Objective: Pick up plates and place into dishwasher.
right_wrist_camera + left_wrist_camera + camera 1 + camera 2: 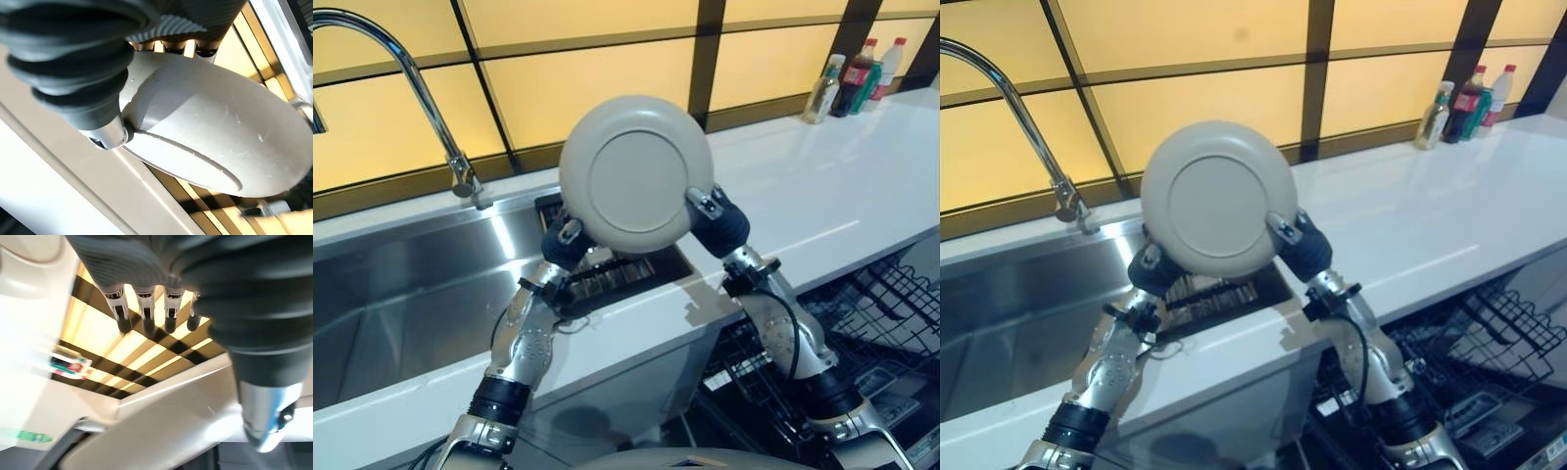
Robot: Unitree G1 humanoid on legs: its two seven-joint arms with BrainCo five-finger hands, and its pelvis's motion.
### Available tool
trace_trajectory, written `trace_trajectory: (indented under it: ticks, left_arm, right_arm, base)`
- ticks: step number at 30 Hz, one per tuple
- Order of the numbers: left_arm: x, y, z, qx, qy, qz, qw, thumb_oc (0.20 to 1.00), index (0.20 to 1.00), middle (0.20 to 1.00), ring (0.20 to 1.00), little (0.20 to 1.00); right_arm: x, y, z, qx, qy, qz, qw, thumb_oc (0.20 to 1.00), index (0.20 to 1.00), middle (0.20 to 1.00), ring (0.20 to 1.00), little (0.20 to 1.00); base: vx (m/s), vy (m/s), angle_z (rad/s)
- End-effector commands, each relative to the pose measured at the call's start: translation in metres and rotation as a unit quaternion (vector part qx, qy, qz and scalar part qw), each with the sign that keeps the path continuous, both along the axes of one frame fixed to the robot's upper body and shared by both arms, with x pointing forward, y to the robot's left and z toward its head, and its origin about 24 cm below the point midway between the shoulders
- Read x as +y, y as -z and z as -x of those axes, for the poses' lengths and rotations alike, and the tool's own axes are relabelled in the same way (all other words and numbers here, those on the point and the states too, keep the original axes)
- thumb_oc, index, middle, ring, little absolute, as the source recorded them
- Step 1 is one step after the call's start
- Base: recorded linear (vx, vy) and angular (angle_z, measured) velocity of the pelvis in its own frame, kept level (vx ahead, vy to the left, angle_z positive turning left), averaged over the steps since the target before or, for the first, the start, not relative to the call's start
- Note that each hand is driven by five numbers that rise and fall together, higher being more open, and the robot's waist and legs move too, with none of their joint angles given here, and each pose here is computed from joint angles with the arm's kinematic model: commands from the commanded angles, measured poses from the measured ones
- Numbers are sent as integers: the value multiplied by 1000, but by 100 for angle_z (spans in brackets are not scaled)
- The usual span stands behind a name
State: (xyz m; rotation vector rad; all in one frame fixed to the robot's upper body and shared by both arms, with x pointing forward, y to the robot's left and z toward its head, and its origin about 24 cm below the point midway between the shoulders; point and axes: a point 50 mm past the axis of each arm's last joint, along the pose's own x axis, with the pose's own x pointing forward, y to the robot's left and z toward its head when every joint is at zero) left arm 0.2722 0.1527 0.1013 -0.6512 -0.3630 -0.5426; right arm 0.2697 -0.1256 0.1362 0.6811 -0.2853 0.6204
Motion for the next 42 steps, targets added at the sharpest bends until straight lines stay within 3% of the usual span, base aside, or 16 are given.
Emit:
trace_trajectory:
  ticks: [1,7,11,19,31,42]
  left_arm:
    - [16,-24,4,-55,-44,28,997,1000,1000,1000,1000,1000]
    - [19,-42,7,-60,-84,26,994,1000,1000,1000,1000,1000]
    - [4,-51,11,-84,-55,-30,994,1000,1000,1000,1000,1000]
    - [-51,-47,25,-72,151,-6,986,1000,1000,1000,1000,1000]
    - [-101,-4,59,16,309,28,951,1000,1000,1000,1000,1000]
    - [-88,45,68,114,269,-30,956,1000,1000,1000,1000,1000]
  right_arm:
    - [-27,-34,7,-81,86,-97,988,200,200,200,200,200]
    - [-66,-34,11,-92,248,-72,962,200,200,200,200,200]
    - [-79,-25,15,-70,276,-71,956,200,200,200,200,200]
    - [-81,-4,19,-39,325,-47,944,200,200,200,200,200]
    - [-109,5,13,-13,418,-42,907,200,200,200,200,200]
    - [-154,-6,21,-32,557,59,828,200,200,200,200,200]
  base:
    - [-44,-19,0]
    - [-50,-17,0]
    - [-39,-17,0]
    - [-32,-21,-1]
    - [-16,8,-17]
    - [3,-5,-11]
